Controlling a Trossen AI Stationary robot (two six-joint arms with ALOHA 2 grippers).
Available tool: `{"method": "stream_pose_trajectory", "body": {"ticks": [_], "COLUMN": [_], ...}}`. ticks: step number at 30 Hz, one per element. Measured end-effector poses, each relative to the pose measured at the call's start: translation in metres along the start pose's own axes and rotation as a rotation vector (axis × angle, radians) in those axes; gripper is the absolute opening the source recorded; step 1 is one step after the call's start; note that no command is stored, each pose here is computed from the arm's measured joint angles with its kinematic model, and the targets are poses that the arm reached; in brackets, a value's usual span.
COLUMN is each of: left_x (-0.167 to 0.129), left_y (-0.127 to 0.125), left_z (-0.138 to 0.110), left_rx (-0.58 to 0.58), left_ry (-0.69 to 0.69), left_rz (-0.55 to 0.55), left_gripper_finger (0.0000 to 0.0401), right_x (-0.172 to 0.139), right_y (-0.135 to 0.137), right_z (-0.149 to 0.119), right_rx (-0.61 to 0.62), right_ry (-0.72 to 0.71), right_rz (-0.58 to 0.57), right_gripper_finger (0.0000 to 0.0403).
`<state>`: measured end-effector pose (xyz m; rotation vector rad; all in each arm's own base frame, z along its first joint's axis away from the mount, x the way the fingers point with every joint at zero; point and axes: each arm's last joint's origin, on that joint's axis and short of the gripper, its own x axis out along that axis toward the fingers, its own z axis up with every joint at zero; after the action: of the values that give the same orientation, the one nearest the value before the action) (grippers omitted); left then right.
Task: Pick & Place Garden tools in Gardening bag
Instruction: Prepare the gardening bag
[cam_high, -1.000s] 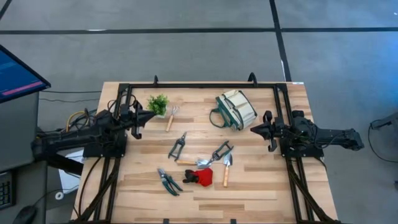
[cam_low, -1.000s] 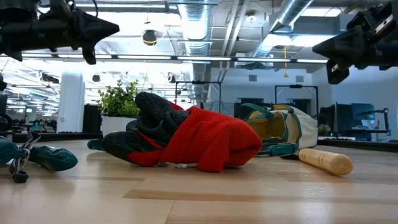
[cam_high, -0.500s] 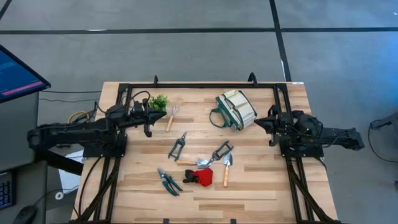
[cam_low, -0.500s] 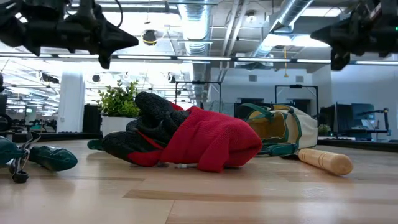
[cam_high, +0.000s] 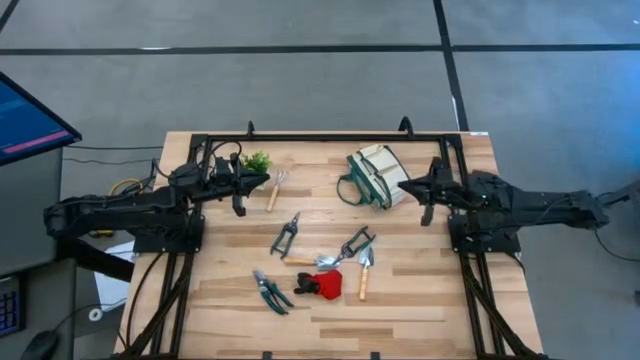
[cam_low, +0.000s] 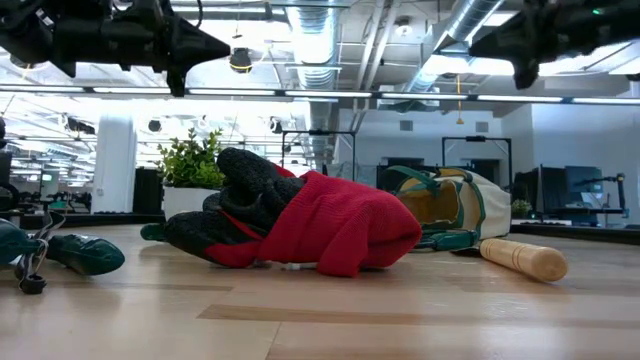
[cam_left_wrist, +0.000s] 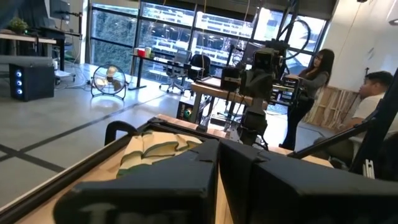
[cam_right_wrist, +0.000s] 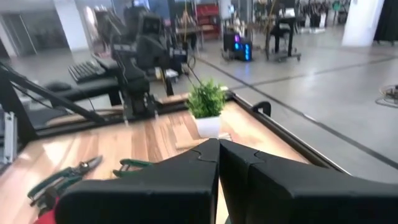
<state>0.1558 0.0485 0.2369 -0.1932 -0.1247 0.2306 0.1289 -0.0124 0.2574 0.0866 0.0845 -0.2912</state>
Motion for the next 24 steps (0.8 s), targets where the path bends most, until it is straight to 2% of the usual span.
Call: {"method": "stream_pose_trajectory", "body": {"ticks": [5,9,12,15,21,24], "left_x": [0.000,0.000,0.000,0.000,0.000,0.000], "left_y": [0.000,0.000,0.000,0.000,-0.001,-0.001], "left_z": [0.000,0.000,0.000,0.000,0.000,0.000], "left_rx": [0.000,0.000,0.000,-0.004,-0.037,-0.037], "left_ry": [0.000,0.000,0.000,0.000,0.000,0.004], "left_rz": [0.000,0.000,0.000,0.000,-0.015,-0.037], "left_gripper_finger": [0.0002,0.0002,0.0002,0.0002,0.0002,0.0002], "right_x": [0.026,0.052,0.070,0.090,0.127,0.144], "right_y": [0.009,0.014,0.018,0.023,0.028,0.026], "right_z": [0.020,0.029,0.034,0.035,0.032,0.036], "right_rx": [-0.004,0.093,0.118,0.106,0.007,0.112], "right_ry": [0.078,0.162,0.252,0.345,0.428,0.430], "right_rz": [-0.008,-0.042,-0.076,-0.100,-0.113,-0.159], "right_gripper_finger": [0.0000,0.0000,0.0000,0.0000,0.0000,0.0000]}}
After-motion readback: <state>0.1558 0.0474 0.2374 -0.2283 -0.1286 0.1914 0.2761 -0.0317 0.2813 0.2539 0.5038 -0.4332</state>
